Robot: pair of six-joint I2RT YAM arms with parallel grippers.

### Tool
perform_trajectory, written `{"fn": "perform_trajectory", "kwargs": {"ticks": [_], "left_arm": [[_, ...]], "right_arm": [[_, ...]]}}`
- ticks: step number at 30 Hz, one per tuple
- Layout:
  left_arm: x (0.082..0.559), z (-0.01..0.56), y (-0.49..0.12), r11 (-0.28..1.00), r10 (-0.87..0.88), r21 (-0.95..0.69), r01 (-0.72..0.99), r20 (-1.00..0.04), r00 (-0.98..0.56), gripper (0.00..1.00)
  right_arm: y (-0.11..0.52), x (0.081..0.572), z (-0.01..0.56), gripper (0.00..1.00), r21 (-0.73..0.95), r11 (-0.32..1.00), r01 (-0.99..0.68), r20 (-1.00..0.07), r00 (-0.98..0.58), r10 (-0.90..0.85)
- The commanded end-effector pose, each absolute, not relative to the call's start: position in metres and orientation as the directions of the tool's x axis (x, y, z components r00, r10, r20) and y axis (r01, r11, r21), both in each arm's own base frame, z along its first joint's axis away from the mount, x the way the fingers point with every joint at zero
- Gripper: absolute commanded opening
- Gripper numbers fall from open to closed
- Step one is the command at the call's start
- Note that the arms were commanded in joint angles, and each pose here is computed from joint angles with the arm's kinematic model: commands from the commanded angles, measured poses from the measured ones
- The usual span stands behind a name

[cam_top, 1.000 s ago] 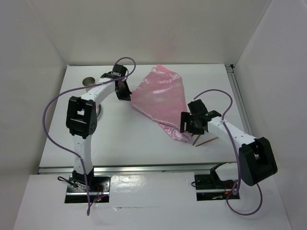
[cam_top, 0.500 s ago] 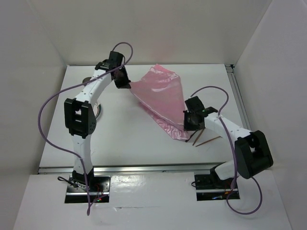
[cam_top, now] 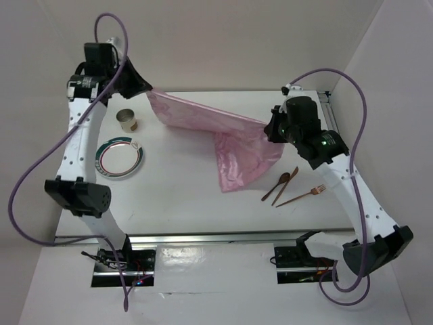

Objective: Set the dinner table for one person

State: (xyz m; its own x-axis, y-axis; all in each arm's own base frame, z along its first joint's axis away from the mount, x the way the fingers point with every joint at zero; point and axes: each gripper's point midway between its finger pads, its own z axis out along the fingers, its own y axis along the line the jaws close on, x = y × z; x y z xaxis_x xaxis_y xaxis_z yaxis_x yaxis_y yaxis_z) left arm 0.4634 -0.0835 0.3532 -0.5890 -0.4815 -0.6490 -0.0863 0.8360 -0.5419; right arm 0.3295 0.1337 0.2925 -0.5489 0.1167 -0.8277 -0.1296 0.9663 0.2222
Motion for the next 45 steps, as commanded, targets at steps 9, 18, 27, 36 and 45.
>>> {"fn": "perform_trajectory", "kwargs": {"ticks": [9,18,27,36,45], "left_arm": [[0.357,0.460,-0.062,0.836,-0.471,-0.545,0.057,-0.767,-0.435,0.00],[0.460,0.374,-0.058,0.823,-0.484,-0.568,-0.024,-0.678,-0.553,0.00],[0.562,0.289,-0.040,0.856,-0.463,-0.505,-0.113,-0.649,-0.603,0.88],[0.491,0.241,-0.035,0.926,-0.357,-0.335,-0.175,-0.622,-0.697,0.71],[0.428,0.163,-0.067,0.928,-0.339,-0.315,-0.201,-0.487,-0.805,0.46]], "right_arm": [[0.113,0.290,0.404,0.00,0.165,0.962,-0.219,-0.928,-0.364,0.076],[0.149,0.405,0.339,0.00,0.036,0.971,-0.237,-0.937,-0.346,-0.050],[0.151,0.567,0.224,0.87,0.128,0.978,-0.164,-0.871,-0.491,0.031],[0.145,0.501,0.172,0.86,0.237,0.965,-0.113,-0.748,-0.655,0.107],[0.148,0.396,0.100,0.18,0.404,0.914,-0.027,-0.518,-0.831,0.204]]}}
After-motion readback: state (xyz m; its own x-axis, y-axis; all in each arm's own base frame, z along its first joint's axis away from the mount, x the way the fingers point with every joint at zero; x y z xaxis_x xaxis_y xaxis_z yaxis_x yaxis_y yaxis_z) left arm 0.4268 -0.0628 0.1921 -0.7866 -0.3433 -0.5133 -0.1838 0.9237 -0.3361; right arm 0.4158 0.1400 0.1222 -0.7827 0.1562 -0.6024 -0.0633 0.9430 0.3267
